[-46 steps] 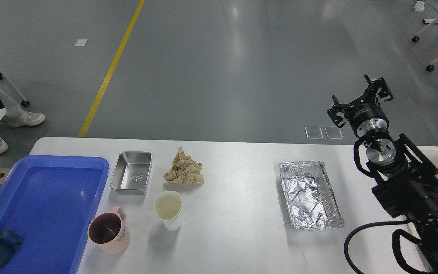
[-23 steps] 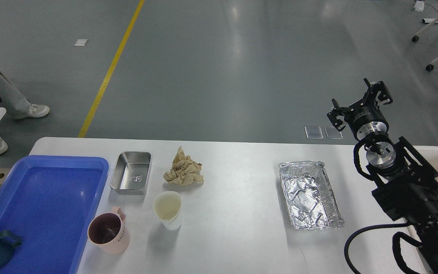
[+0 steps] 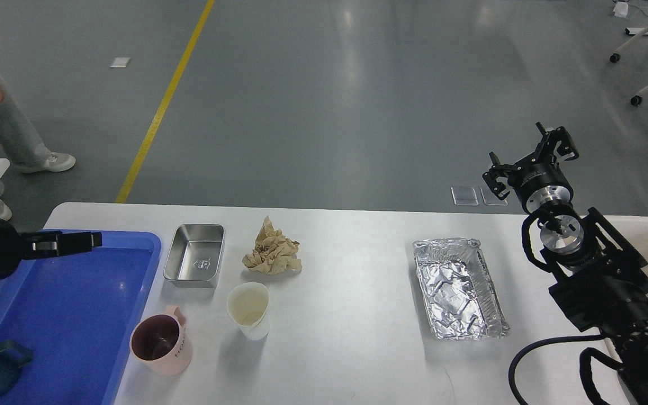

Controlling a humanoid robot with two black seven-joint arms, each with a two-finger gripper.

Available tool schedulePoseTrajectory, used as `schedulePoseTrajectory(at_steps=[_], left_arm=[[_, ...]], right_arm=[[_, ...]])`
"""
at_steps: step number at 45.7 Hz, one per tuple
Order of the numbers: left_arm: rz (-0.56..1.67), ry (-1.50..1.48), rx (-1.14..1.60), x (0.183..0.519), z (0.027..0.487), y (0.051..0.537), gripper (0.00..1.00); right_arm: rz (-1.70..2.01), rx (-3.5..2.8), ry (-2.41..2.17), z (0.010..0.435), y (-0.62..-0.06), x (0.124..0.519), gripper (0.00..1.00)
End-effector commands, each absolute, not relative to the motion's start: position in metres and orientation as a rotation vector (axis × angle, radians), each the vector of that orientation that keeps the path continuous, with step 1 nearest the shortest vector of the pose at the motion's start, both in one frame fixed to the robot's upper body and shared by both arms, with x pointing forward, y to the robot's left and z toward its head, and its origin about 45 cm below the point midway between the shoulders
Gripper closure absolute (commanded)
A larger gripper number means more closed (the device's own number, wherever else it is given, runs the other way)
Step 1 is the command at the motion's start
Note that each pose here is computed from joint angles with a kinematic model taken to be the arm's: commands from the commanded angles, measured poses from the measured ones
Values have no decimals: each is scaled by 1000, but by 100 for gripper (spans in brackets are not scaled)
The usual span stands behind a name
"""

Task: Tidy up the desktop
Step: 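Reach the left gripper to the pink mug's handle and grasp it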

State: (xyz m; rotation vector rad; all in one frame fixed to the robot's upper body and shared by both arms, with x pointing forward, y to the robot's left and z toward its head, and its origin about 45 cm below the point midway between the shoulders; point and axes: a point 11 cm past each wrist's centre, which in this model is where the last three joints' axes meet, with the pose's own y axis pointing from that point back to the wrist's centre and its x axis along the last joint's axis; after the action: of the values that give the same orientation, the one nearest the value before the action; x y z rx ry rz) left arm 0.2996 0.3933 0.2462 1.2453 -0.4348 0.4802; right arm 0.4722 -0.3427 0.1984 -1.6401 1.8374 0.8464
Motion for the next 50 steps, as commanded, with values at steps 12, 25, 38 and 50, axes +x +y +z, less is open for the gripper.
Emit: schedulePoseTrajectory(at_steps=[12,25,38,50], left_arm=[[282,-410,1298,273,191,371,29],[238,-395,1318,263,177,370,36],[163,-402,1291,249,149,348,38],[147,-401,1296,244,140,344,38]], right_arm=[[857,-1636,1852,192,-345,469,0],[861,-1635,1857,189,-345,468,0],[860,-1636,1857,190,-346,467,0],[865,-1635,1872,184,-349,464,0]])
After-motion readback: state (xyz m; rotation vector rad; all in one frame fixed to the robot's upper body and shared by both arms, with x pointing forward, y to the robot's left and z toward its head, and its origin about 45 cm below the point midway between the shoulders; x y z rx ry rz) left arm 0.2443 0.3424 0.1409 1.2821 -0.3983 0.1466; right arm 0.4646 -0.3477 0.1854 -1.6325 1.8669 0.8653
